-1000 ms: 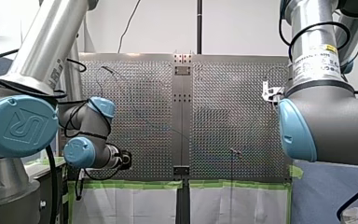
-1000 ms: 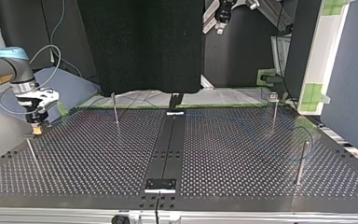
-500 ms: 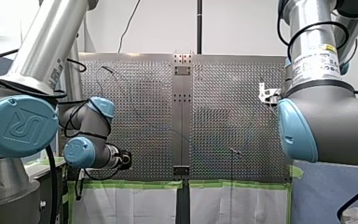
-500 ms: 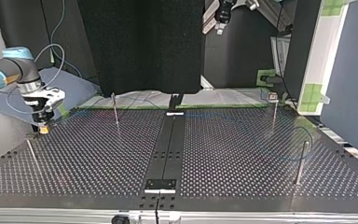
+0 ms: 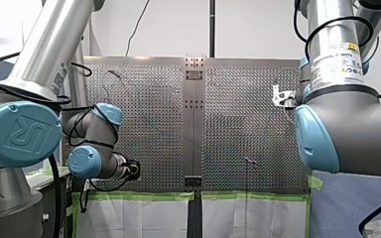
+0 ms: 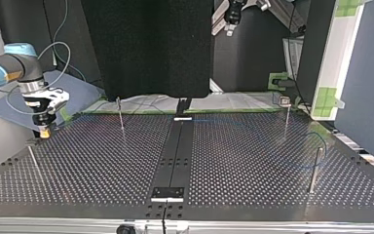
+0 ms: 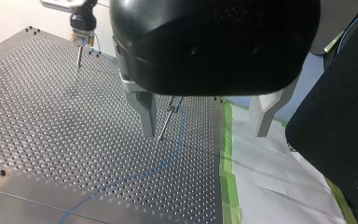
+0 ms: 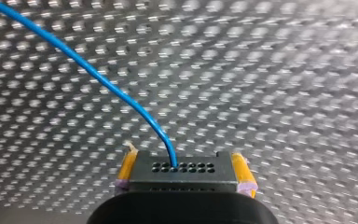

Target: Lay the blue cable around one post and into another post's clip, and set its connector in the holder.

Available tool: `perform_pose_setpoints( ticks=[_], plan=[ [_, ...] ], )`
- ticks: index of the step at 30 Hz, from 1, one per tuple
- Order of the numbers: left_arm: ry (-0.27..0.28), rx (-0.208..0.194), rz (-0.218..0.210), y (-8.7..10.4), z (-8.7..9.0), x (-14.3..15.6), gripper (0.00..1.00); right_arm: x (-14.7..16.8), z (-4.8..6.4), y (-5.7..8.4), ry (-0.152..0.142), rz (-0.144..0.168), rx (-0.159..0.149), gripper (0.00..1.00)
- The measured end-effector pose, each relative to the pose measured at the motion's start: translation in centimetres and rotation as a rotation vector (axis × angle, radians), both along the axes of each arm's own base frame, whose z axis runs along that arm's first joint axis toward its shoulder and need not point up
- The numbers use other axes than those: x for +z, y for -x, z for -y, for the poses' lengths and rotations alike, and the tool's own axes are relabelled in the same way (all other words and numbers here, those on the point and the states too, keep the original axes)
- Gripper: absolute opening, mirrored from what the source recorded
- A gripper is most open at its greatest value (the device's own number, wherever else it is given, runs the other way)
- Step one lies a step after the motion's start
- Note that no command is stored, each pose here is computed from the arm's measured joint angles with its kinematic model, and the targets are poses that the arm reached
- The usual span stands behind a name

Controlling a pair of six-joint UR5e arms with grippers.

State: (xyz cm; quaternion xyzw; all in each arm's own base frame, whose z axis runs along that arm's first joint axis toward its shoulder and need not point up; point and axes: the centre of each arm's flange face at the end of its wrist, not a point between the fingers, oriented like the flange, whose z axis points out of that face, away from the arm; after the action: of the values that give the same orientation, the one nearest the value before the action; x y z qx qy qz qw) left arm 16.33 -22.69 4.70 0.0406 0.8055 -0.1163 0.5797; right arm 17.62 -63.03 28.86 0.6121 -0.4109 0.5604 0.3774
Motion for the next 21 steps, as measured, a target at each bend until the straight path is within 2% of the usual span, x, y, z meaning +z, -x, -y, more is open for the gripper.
perform_pose_setpoints(
  ticks=[4, 9, 17, 21],
  plan=[
    [0.000, 0.000, 0.000, 0.0, 0.0, 0.0, 1.00, 1.0, -0.1, 0.3, 0.017, 0.028, 0.001, 0.02],
    [0.000, 0.000, 0.000, 0.0, 0.0, 0.0, 1.00, 1.2, 0.1, 1.0, 0.014, 0.050, -0.008, 0.02],
    [-0.002, -0.001, -0.003, 0.0, 0.0, 0.0, 1.00, 1.0, 0.6, 2.9, 0.011, 0.057, -0.033, 0.02],
    [-0.003, -0.001, -0.004, 0.1, 0.0, 0.0, 1.00, 0.9, 0.8, 3.6, 0.015, 0.058, -0.032, 0.02]
  ],
)
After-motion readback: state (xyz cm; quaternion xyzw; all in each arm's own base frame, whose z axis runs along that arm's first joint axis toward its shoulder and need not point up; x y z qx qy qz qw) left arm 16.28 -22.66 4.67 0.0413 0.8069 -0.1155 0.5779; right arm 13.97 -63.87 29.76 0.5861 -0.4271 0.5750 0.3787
